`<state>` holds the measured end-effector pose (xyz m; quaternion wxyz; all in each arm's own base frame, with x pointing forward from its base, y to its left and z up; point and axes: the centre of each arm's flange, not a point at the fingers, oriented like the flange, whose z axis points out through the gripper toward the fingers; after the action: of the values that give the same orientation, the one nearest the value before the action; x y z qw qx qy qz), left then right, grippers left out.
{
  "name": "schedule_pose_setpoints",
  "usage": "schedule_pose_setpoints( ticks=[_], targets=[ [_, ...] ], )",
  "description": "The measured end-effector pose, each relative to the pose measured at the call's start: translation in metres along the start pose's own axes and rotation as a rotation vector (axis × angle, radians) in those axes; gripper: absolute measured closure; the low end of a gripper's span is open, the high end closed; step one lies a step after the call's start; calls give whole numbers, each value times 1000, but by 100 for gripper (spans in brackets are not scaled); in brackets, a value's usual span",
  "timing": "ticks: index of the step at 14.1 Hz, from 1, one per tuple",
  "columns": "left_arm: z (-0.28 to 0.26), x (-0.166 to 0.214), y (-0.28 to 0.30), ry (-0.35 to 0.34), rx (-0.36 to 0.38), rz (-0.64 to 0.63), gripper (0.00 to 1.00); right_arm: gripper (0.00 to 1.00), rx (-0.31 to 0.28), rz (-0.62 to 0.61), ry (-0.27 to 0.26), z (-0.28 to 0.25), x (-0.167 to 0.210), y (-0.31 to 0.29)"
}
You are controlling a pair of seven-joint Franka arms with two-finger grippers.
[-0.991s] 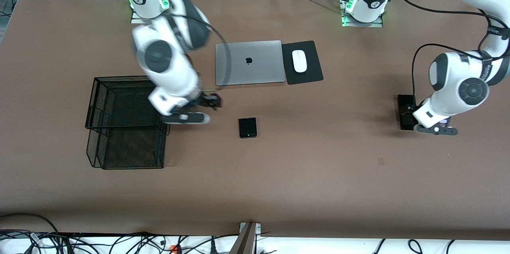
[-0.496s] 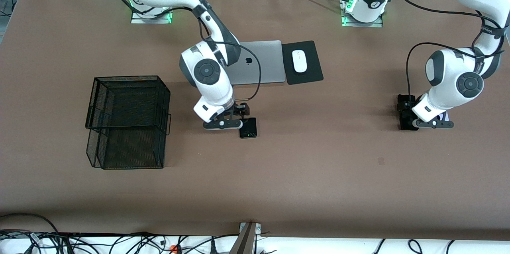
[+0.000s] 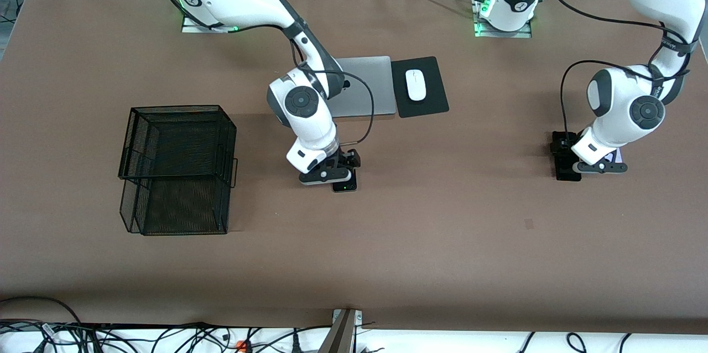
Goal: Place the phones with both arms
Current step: 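Reach the right gripper to the flip phone while the left gripper reaches the bar phone, then grasp the flip phone with the right gripper while the left gripper grasps the bar phone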
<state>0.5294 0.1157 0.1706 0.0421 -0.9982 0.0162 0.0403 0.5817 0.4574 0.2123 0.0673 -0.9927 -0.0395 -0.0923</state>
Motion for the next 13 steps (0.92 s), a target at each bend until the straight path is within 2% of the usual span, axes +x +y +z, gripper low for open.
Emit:
schedule_pose_setpoints(
  ticks=[4, 13],
  targets=[
    [13, 1, 15, -14, -12, 65, 0, 0, 1, -10, -1, 11, -2, -7],
    [18, 7, 11, -6, -13, 173, 0, 0, -10, -20, -8, 30, -9, -6]
  ],
)
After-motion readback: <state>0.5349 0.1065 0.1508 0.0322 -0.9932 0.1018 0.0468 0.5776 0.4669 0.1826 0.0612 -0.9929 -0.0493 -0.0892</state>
